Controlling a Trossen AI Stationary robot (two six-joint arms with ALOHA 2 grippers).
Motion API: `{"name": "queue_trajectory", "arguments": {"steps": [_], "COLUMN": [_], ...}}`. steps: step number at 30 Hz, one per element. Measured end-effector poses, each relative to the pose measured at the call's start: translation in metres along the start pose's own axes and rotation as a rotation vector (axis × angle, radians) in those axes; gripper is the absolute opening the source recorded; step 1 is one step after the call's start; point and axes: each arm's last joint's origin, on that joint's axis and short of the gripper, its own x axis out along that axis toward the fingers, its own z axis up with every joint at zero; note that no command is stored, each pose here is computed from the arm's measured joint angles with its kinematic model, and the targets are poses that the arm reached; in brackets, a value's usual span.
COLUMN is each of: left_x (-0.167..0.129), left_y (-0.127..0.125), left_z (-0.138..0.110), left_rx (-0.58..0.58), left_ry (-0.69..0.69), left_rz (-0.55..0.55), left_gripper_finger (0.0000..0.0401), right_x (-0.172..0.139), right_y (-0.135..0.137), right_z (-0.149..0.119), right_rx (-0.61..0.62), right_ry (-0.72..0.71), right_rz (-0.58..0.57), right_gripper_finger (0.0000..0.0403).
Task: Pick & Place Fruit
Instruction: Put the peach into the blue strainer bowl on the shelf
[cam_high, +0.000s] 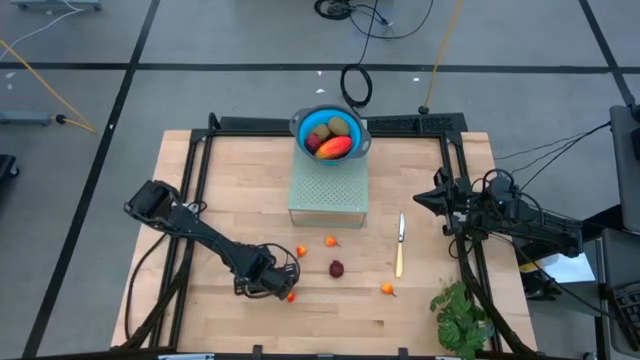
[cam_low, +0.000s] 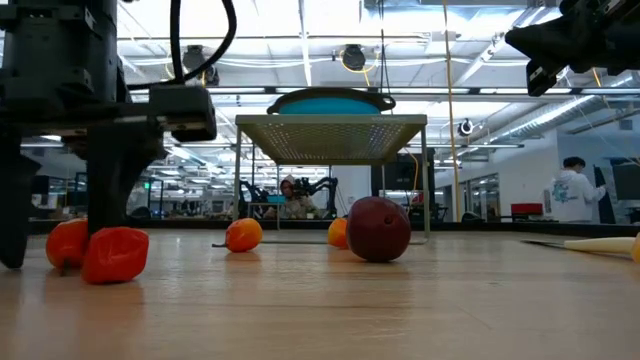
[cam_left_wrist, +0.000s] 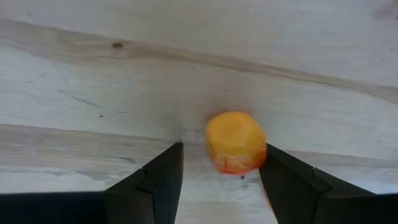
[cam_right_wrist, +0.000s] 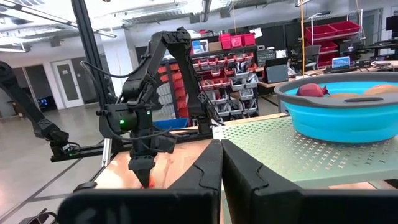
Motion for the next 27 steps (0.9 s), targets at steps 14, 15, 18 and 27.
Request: {"name": "queue_trajectory", "arguments": {"steps": [14,15,18,27], "left_x": [0.0009,0.0009,0.0009,0.0011], "left_y": [-0.0014,-0.0014,-0.0013,-0.0014], "left_z": [0.0019,0.0018,0.0018,0.0015], "left_rx": [0.006,0.006,0.011,0.041], "left_ry": [-0.001,0.0,0.006,0.009], "left_rz": [0.002,0.003,0.007,0.007], "left_gripper_finger": [0.0202,0.0202,0.0202,0.0134], "right_x": [0.0002,0.0002,0.0002,0.0002], "right_y": [-0.0003,-0.0003,-0.0003,-0.0003], "right_z": [-0.0009,-0.0009,-0.0009,-0.0009], "right_rx": [0.003,0.003,0.003,0.003], "right_ry": [0.003,0.003,0.003,0.003], "right_rz": [-0.002,-0.002,-0.002,-0.002], "right_gripper_finger": [0.0,0.0,0.0,0.0]}}
